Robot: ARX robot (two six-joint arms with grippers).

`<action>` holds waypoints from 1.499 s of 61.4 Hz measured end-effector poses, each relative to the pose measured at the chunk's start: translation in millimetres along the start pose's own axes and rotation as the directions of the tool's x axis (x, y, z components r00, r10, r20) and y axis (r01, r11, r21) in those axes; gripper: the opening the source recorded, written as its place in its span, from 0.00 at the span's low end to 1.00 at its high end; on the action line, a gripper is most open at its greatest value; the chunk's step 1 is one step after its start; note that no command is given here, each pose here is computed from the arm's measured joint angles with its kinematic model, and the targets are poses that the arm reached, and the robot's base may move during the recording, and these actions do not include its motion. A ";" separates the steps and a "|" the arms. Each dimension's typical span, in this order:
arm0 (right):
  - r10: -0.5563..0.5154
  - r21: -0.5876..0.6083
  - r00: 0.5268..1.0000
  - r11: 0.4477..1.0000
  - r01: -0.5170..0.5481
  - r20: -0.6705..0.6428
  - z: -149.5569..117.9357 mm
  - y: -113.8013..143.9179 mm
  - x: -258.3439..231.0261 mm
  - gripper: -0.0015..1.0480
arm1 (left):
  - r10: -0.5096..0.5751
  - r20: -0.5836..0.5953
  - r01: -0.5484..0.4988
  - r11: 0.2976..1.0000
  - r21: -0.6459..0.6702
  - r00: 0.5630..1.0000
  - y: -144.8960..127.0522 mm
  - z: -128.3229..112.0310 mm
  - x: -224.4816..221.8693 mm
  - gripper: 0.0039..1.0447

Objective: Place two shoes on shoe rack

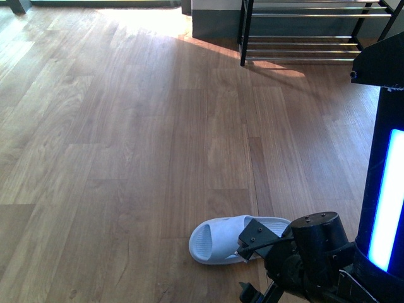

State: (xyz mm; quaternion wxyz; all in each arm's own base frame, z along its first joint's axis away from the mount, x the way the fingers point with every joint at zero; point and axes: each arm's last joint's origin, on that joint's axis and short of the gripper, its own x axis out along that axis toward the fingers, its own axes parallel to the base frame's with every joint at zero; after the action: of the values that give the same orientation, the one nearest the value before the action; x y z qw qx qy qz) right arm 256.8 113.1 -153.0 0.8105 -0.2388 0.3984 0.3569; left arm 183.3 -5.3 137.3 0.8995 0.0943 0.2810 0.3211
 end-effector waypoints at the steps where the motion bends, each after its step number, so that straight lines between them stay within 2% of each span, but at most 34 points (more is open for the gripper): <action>1: -0.001 -0.001 1.000 1.000 0.001 0.002 0.8 -0.4 1.1 0.91 | 0.000 0.000 0.000 1.000 0.000 1.000 0.0 0.0 0.0 0.01; 21: 0.006 -0.052 1.000 0.999 -0.005 0.012 28.0 10.8 40.4 0.91 | 0.000 0.000 0.000 1.000 0.000 1.000 0.0 0.0 0.0 0.01; 33: 0.017 -0.039 1.000 0.999 -0.016 0.016 20.9 10.3 44.5 0.91 | 0.000 0.000 0.000 1.000 0.000 1.000 0.0 0.0 0.0 0.01; 54: 0.007 0.004 1.000 1.000 -0.007 -0.010 3.1 5.1 38.7 0.47 | 0.000 0.000 0.000 1.000 0.000 1.000 0.0 0.0 0.0 0.01; 69: -0.041 0.019 0.999 0.999 0.041 -0.014 1.2 -4.2 43.1 0.01 | 0.000 0.000 0.000 1.000 0.000 1.000 0.0 0.0 0.0 0.01; 84: -0.076 0.051 0.997 0.996 0.076 -0.016 1.0 -5.8 37.6 0.02 | 0.000 0.000 0.000 1.000 0.000 1.000 0.0 0.0 0.0 0.01; 92: -0.118 0.090 0.993 0.989 0.118 -0.005 9.8 -15.8 16.6 0.02 | 0.000 0.000 0.000 1.000 0.000 1.000 0.0 0.0 0.0 0.01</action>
State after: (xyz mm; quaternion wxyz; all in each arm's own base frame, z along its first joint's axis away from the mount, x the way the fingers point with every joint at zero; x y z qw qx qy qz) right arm 280.7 116.1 -159.4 0.8402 -0.2251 0.3990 0.2902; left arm 183.3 -5.3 137.3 0.8995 0.0943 0.2810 0.3211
